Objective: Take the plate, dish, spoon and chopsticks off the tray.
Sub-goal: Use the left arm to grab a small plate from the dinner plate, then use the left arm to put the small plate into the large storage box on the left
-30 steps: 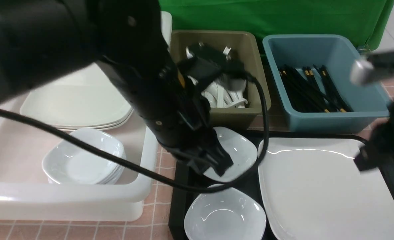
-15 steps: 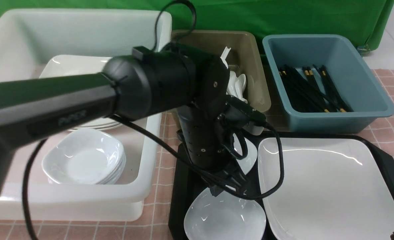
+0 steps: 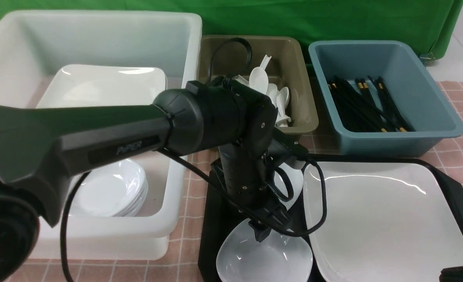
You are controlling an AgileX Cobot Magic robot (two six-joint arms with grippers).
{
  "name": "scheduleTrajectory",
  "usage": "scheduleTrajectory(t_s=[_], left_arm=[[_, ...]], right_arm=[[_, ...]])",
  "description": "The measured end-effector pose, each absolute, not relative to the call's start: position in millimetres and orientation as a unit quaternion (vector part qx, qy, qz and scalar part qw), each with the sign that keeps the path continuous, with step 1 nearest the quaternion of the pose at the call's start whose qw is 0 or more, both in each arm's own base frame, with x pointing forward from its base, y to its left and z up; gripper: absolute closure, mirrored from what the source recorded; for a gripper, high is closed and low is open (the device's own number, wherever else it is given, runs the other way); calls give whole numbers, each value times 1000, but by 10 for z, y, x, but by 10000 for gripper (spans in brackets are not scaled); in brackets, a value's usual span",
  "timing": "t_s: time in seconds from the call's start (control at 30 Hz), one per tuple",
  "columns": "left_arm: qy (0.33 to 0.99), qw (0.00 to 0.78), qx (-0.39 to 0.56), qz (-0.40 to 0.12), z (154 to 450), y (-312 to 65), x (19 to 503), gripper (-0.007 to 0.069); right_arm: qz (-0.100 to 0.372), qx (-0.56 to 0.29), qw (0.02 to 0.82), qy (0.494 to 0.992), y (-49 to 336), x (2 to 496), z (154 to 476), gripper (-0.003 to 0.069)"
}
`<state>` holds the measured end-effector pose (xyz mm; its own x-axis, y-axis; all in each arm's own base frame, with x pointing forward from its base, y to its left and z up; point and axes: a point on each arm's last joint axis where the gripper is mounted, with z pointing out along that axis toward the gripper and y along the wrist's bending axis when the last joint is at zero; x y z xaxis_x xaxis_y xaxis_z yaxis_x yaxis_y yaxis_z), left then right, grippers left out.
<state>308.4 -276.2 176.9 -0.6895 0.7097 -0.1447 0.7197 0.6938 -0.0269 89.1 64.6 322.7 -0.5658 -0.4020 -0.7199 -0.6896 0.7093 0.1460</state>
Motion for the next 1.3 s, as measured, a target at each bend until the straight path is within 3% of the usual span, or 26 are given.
scheduleTrajectory(t_s=[0.23,0.37,0.4,0.43,0.47,0.63,0.77,0.87,1.1,1.13,1.3], left_arm=[[928,34,368,-45,1618,-2784,3075,211],[930,23,364,-49,1598,-2787,3061,305],[930,12,363,-48,1602,-2781,3044,380],[930,11,363,-48,1604,-2780,3044,389],[931,3,360,-52,1635,-2778,3030,450],[931,0,361,-55,1756,-2762,3001,498],[930,19,359,-70,1997,-2747,2963,574],[926,77,357,-98,2432,-2717,2914,609],[914,160,318,-194,3333,-2385,2809,616],[913,161,318,-197,3359,-2381,2795,616],[921,233,242,-199,3927,-1492,2867,616]], right_arm=[[210,-320,344,857,647,895,3231,629],[206,-324,350,854,647,902,3235,629],[204,-328,353,852,646,906,3238,629],[204,-327,355,852,647,908,3239,629],[202,-330,357,850,646,911,3241,629],[200,-330,362,848,646,919,3246,629],[200,-330,365,847,646,920,3256,629],[198,-335,380,839,647,911,3384,629],[208,-353,426,806,680,896,3788,629],[209,-353,428,805,684,901,3803,629],[277,-393,421,769,874,1133,4153,629]])
